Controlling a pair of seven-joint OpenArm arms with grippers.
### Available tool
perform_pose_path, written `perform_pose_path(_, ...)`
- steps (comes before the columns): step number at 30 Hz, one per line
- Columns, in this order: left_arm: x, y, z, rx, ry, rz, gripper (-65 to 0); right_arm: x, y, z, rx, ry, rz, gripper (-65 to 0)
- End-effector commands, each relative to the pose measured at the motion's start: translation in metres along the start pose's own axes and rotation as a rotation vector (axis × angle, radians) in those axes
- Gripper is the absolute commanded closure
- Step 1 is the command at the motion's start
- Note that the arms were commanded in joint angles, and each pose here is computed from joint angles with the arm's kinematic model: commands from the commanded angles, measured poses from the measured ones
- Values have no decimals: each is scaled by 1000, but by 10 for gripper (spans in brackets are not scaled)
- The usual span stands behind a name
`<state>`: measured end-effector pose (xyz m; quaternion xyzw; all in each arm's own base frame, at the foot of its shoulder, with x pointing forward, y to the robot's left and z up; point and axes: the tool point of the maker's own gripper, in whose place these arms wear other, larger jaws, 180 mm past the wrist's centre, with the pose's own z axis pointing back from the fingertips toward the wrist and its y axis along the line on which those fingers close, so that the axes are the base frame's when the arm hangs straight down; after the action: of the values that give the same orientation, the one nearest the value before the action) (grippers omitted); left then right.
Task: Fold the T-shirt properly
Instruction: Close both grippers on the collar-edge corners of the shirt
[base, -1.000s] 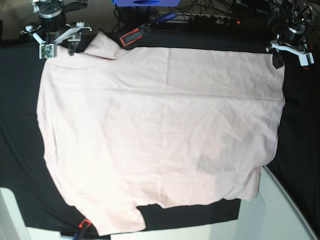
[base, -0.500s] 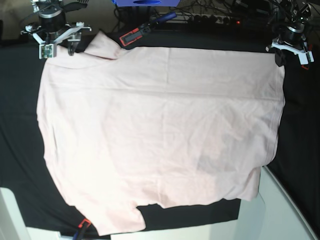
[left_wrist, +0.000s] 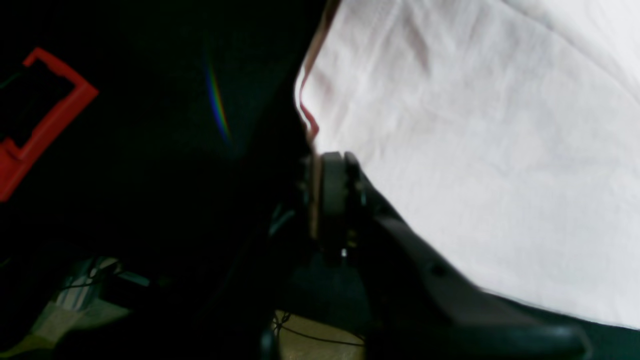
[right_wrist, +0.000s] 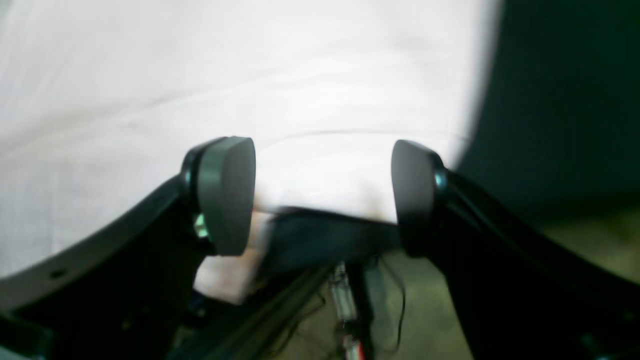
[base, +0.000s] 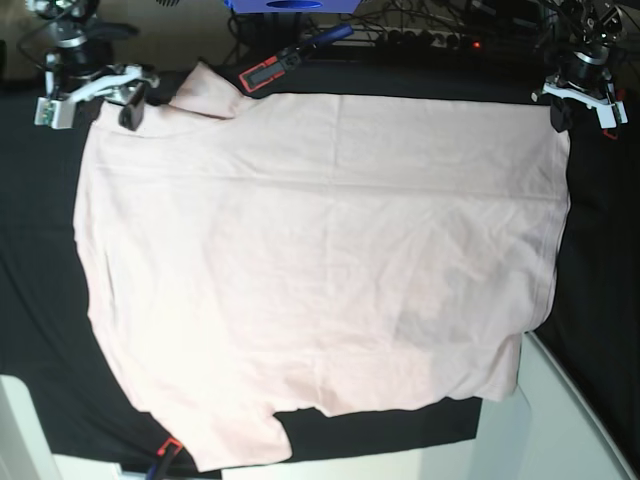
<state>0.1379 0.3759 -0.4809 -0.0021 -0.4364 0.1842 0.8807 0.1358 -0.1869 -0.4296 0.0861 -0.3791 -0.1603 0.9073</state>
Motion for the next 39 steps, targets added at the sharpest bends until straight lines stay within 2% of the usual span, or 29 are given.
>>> perform_pose_path(1, 12, 7, 3, 8, -30, -13, 0, 13, -2, 1, 20, -40, -26, -408)
perform_pose_path(4, 12, 7, 3, 8, -30, -13, 0, 13, -21, -3, 15, -8, -99, -408)
perform_pose_path(6, 12, 7, 3, 8, -31, -12, 0, 4, -31, -7, 19, 51, -142, -405)
perform_pose_path(10, 13, 6, 3, 7, -34, -13, 0, -6, -31, -13, 71, 128, -142, -402)
perform_pose_path(14, 13, 6, 2, 7, -35, -13, 0, -9, -45, -15, 39, 136, -176, -400)
perform_pose_path(26, 12, 7, 3, 8, -31, -14, 0, -43, -57, -21, 18, 217, -243, -400)
perform_pose_path(37, 12, 7, 3, 8, -31, -14, 0, -33, -46, -28, 67, 197, -217, -398)
perform_pose_path(39, 12, 7, 3, 8, -31, -14, 0, -35, -42, -28, 87, 218, -205, -361)
